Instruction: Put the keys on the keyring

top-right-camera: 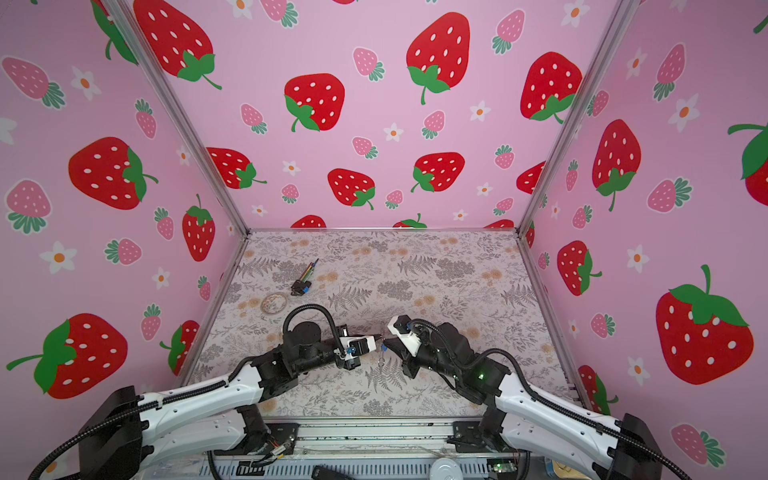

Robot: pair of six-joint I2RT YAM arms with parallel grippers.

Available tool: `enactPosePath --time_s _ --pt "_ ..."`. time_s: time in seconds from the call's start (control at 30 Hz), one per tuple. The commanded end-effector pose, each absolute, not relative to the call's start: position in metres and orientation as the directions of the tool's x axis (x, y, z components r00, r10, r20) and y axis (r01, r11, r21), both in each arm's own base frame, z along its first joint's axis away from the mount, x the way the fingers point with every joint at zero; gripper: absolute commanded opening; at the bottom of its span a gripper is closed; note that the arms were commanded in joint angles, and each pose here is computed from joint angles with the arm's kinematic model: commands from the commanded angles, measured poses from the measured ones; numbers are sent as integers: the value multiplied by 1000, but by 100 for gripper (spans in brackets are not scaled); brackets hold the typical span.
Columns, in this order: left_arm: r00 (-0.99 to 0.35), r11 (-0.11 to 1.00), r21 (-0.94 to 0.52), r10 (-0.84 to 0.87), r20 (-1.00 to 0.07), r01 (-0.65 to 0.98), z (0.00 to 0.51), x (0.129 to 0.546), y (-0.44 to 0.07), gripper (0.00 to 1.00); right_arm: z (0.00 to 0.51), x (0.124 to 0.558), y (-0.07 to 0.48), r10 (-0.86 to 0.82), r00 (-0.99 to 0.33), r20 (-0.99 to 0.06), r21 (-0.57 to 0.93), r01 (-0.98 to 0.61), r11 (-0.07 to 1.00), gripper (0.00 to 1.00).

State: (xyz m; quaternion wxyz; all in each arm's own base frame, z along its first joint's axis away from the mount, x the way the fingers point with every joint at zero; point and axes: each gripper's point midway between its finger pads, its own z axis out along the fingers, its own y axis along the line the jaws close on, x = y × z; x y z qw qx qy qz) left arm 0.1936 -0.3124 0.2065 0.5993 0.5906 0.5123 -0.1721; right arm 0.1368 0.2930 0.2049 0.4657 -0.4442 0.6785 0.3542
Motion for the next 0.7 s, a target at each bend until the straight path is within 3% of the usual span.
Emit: enactPosePath --time_s 0.0,0.43,0.67 --pt "449 246 561 390 -804 790 223 196 -318 0 240 131 302 -171 -113 -979 57 -952 300 0" --pt "420 326 589 460 -782 739 223 212 -312 0 225 123 315 -248 -78 -966 8 -963 269 0" --pt "414 339 592 470 -780 731 223 215 -310 0 228 129 311 -243 -72 -967 -8 -950 313 0"
